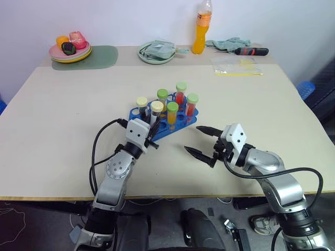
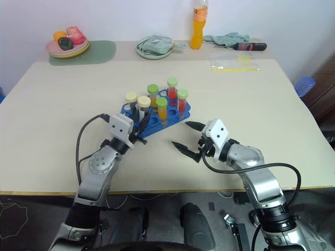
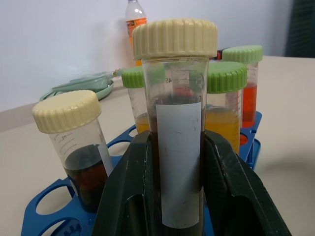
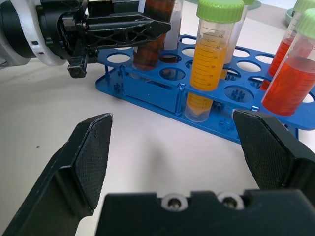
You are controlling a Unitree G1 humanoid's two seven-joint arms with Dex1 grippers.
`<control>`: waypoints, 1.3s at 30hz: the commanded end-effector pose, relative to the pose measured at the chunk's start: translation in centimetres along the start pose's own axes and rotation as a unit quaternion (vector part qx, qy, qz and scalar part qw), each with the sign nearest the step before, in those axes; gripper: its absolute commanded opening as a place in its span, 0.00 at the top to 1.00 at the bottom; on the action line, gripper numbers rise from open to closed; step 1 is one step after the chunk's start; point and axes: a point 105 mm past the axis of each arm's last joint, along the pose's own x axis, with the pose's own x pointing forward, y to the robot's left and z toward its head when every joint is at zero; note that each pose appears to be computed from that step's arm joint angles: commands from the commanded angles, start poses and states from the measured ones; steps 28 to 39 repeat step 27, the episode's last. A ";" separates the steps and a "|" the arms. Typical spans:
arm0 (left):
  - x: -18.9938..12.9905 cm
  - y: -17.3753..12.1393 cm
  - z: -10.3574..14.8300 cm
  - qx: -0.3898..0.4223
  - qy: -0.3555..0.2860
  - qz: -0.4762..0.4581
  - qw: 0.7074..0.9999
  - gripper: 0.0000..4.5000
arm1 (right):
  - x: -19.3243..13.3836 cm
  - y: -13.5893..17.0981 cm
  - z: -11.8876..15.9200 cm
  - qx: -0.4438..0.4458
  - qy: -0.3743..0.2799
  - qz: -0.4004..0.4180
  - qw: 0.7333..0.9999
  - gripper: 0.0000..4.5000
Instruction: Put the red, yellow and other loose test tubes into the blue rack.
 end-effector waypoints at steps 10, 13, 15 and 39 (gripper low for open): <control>-6.5 5.2 3.9 -0.082 0.008 -0.010 0.997 0.29 | -4.6 -3.8 2.2 -0.005 0.015 -0.020 1.000 0.04; -9.6 7.0 3.8 -0.063 0.066 -0.020 0.996 0.29 | -6.8 -5.8 0.9 -0.012 0.053 -0.051 0.997 0.04; -11.3 8.4 3.3 -0.032 0.104 -0.011 0.994 0.29 | -8.2 -7.3 0.2 -0.010 0.067 -0.077 0.995 0.04; -14.9 12.0 1.5 0.015 0.171 0.052 0.984 0.29 | -9.4 -8.9 -1.6 -0.001 0.083 -0.098 0.992 0.04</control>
